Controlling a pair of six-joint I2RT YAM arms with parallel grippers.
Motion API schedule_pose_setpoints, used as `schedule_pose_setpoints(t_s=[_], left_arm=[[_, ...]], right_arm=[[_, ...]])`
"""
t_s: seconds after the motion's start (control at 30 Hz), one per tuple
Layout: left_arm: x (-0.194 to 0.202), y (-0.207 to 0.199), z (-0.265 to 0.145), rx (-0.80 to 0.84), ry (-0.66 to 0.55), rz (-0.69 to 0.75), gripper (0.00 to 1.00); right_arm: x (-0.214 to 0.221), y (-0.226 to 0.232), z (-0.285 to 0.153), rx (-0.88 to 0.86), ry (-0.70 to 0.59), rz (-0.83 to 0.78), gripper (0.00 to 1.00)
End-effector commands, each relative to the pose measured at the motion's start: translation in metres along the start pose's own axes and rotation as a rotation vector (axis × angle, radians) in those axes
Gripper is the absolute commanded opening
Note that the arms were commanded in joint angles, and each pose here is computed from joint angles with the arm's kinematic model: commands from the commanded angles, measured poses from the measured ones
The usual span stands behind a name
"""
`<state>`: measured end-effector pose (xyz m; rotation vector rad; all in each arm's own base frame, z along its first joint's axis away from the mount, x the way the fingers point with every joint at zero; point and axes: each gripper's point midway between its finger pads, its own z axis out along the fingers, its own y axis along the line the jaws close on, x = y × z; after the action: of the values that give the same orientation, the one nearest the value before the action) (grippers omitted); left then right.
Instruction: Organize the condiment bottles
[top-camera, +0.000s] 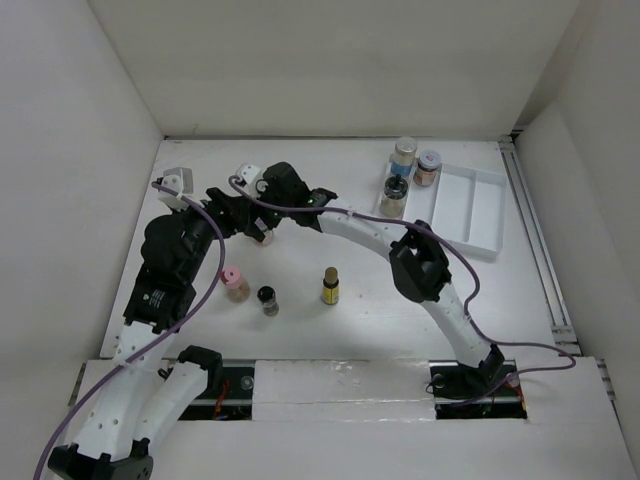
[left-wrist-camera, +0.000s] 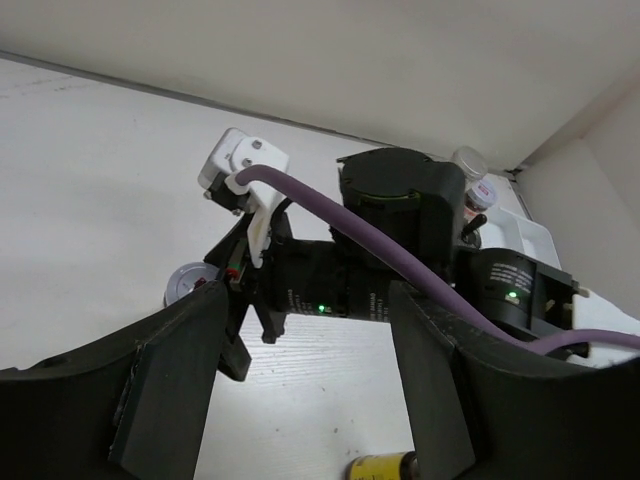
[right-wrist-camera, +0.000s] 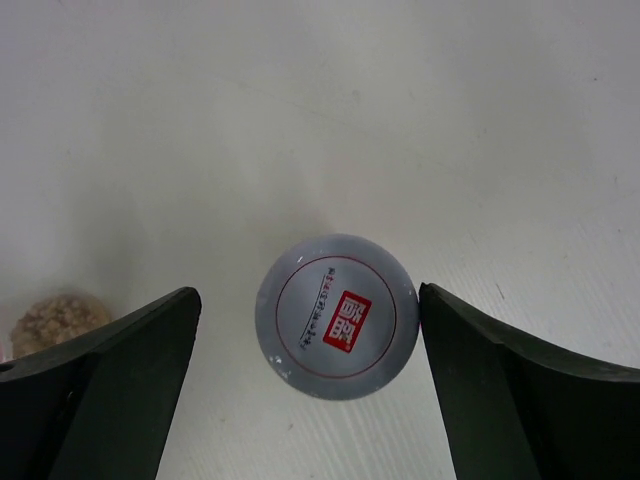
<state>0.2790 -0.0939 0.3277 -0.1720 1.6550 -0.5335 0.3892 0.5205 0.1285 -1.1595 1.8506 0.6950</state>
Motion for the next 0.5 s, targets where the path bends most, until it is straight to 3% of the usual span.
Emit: schedule_pose_setpoints(t_s=[0.0,0.07,0.13,0.23,0.33,0.47], left_arm=[[-0.016,-0.010,-0.003,0.037,-0.053,-0.007,0.61],[-0.016,-0.010,-0.003,0.037,-0.053,-0.007,0.61],[-0.018,-0.011,-0.005,0.041,-0.061,-0.008,0.61],[-0.019,-0.009,-0.005,0.029,-0.067,-0.008,0.61],[-0.024,-0.007,-0.011,0.017,-0.088,-0.009,0.61],[-0.029,-0.003,-0.013,-0.008,-0.113,-0.021,0.60]], right_arm=[[-0.001,-0.008,0.018,0.027,-0.020,0.002,0.94],[0.001,-0.011,0.022,0.041,-0.023,0.015,0.91],[0.013,-0.014,0.028,0.067,-0.020,0.054,0.81],[-0.004,-0.014,0.024,0.072,-0.099,0.061,0.65],[-0.039,-0.012,0.002,0.078,-0.204,0.048,0.55],[-0.117,-0.026,-0.065,0.110,-0.413,0.021,0.54]])
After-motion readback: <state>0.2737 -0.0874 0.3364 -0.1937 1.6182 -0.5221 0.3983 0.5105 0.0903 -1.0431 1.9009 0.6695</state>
